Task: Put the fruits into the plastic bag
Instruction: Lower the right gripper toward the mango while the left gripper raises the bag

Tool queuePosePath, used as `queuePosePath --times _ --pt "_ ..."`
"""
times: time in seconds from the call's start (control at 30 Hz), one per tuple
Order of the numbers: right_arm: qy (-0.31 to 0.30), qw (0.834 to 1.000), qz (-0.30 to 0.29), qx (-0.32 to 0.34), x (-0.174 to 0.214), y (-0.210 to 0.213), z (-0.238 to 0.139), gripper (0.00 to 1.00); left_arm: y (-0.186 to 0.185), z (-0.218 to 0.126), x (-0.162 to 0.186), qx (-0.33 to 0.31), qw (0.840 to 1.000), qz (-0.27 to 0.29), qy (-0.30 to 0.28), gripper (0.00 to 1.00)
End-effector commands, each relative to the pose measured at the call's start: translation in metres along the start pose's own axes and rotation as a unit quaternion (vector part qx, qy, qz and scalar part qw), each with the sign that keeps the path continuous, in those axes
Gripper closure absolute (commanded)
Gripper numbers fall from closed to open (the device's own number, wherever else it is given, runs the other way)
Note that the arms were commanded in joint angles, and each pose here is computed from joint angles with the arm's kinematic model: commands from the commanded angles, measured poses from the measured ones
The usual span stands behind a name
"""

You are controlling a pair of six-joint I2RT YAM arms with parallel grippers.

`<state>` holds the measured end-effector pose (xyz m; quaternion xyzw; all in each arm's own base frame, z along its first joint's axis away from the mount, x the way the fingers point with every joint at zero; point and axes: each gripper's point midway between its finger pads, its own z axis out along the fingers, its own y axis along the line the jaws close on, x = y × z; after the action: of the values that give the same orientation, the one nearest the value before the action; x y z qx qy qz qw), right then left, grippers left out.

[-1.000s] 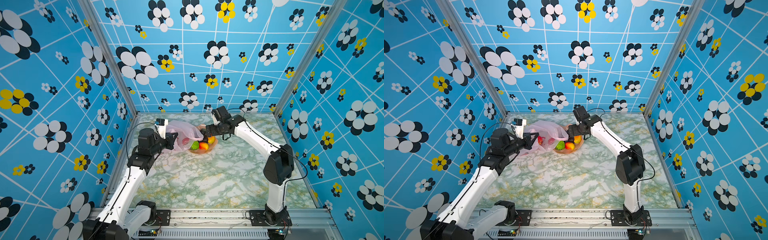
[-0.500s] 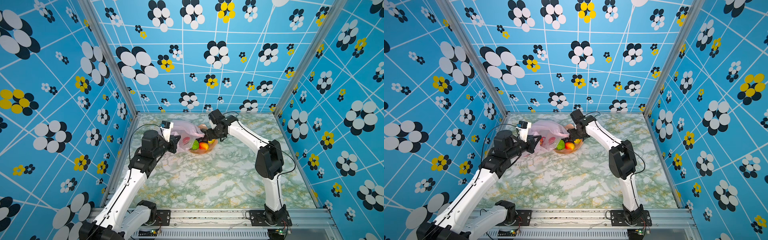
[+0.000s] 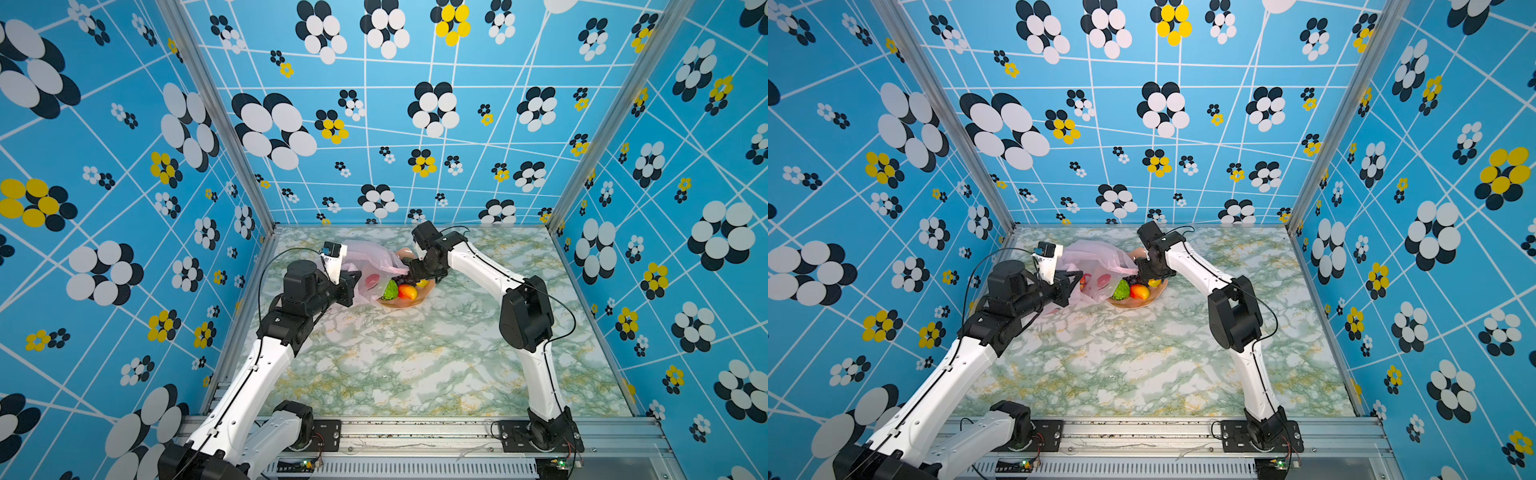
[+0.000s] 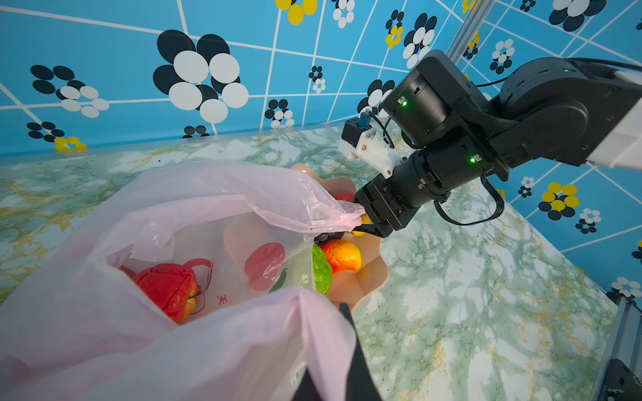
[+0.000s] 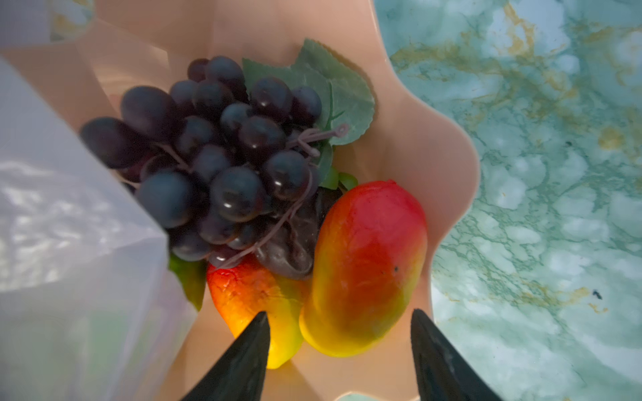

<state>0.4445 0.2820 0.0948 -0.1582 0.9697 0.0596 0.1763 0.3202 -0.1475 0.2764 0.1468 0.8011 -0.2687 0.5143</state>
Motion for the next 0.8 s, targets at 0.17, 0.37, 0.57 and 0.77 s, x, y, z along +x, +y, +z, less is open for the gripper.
queuePosePath --times 0.17,0.37,0.57,0.77 --pt "0.017 1.0 0.001 -0.002 -0.002 -0.003 0.009 0.39 0.0 0.004 0.008 0.006 1.0 0.002 0.013 1.0" --pt "0.022 1.0 0.006 -0.001 -0.001 -0.005 0.011 0.52 -0.001 0.004 0.008 0.008 1.0 0.003 0.012 1.0" --pt "-0.016 1.0 0.022 -0.013 -0.011 -0.003 -0.015 0.63 -0.002 0.003 0.007 0.01 1.0 0.004 0.011 1.0" --pt "-0.067 0.996 0.034 -0.038 -0.023 0.003 -0.042 0.57 -0.003 0.003 0.007 0.011 1.0 0.004 0.011 1.0"
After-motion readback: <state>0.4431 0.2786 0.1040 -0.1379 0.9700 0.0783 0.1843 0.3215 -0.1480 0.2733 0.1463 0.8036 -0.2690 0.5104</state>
